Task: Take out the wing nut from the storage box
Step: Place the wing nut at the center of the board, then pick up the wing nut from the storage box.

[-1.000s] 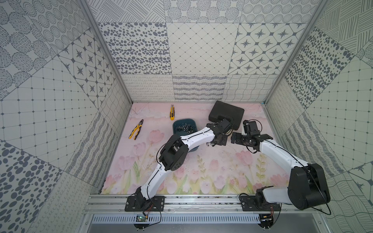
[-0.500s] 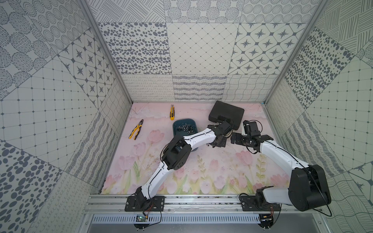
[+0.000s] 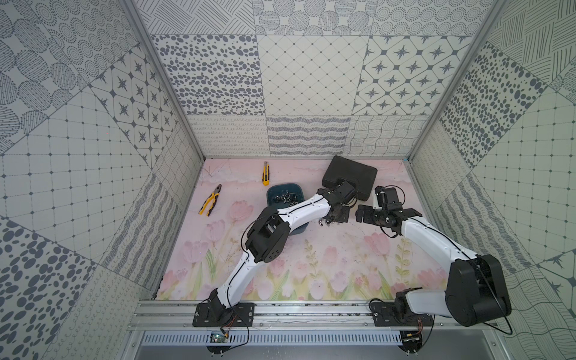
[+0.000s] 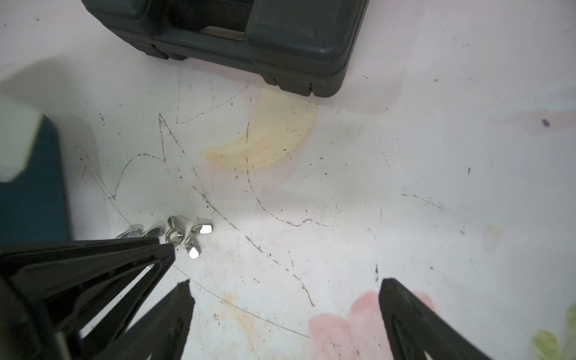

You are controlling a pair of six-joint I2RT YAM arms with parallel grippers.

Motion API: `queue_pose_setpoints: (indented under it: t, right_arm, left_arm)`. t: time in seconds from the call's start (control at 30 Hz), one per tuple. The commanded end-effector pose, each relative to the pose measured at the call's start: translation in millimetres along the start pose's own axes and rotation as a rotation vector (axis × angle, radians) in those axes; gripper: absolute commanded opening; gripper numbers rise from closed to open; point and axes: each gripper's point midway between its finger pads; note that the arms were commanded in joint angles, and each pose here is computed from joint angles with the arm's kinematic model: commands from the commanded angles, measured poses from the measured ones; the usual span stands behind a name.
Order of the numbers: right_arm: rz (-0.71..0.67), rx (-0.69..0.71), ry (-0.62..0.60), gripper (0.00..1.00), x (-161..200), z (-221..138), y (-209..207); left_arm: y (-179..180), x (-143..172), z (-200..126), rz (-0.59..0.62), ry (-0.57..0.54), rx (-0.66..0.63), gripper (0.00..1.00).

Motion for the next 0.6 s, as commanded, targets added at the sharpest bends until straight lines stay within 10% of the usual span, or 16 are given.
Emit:
queue_pose_setpoints:
  t: [0.0, 0.57]
  right_arm:
    - [-0.004, -0.03, -0.054, 0.97, -15.7, -8.4, 6.2]
    - [-0.162, -0.117, -0.044, 0.97, -28.8, 1.7, 72.9]
  left_arm:
    - [-0.3, -16.4, -33.4, -0.012, -0.042, 0.048, 0.24]
    - [169.7, -53.6, -81.1, -0.25, -0.174, -0.169, 0.27]
Point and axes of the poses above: each gripper's point midway between its finger pads, its own z axis out along the fingers, its own y axis along the line the jaws close on, x = y × z, and after that the axes turned 9 degrees about -z, right-handed
